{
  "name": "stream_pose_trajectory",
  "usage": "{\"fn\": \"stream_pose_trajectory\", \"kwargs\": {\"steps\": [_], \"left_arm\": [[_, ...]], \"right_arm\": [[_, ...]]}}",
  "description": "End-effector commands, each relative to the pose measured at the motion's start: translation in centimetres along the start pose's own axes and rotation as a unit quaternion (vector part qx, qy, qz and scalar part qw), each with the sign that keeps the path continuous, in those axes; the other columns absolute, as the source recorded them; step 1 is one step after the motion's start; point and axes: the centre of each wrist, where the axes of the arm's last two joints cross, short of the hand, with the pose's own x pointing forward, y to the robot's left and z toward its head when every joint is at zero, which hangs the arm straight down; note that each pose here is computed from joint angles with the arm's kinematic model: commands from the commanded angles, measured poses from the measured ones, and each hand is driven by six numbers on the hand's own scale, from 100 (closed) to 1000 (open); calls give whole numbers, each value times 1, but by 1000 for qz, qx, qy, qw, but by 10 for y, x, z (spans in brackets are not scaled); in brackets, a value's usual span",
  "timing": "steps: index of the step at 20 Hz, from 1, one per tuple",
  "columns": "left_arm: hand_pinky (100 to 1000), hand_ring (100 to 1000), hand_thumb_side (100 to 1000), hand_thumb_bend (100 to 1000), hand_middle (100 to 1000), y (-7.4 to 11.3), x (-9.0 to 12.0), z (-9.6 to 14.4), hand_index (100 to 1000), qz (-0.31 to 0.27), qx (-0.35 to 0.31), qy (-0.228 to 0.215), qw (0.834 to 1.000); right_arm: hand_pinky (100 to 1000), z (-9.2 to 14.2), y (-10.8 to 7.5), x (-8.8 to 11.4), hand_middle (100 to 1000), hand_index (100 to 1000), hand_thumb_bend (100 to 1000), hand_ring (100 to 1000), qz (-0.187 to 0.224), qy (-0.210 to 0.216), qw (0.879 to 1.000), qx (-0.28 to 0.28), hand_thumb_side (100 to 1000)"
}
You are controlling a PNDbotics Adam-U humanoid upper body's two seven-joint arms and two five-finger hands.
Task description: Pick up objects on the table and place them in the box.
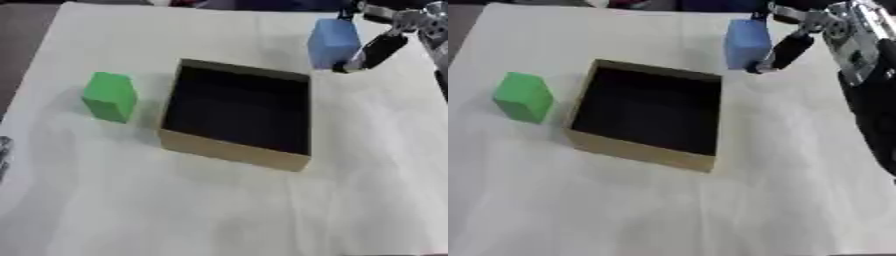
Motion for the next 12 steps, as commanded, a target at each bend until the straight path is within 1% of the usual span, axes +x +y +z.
{"fn": "stream_pose_trajectory", "kwargs": {"steps": [1, 3, 6, 12], "left_arm": [[753, 737, 1000, 148, 691, 3, 6, -8, 780, 0, -3, -19, 1000], [753, 737, 1000, 149, 691, 2, 6, -8, 780, 0, -3, -19, 1000], [753, 737, 1000, 149, 691, 1, 7, -8, 780, 2, -4, -20, 1000], [753, 738, 1000, 149, 691, 0, 8, -9, 780, 7, -5, -22, 1000]], "right_arm": [[874, 14, -40, 5, 540, 618, 212, 830, 22, -15, 998, -60, 270], [854, 16, -47, 14, 539, 616, 199, 807, 29, -33, 997, -69, 280], [850, 14, -51, 32, 545, 619, 204, 802, 39, -65, 995, -65, 301], [845, 8, -46, 78, 555, 626, 222, 803, 55, -143, 988, -27, 352]]}}
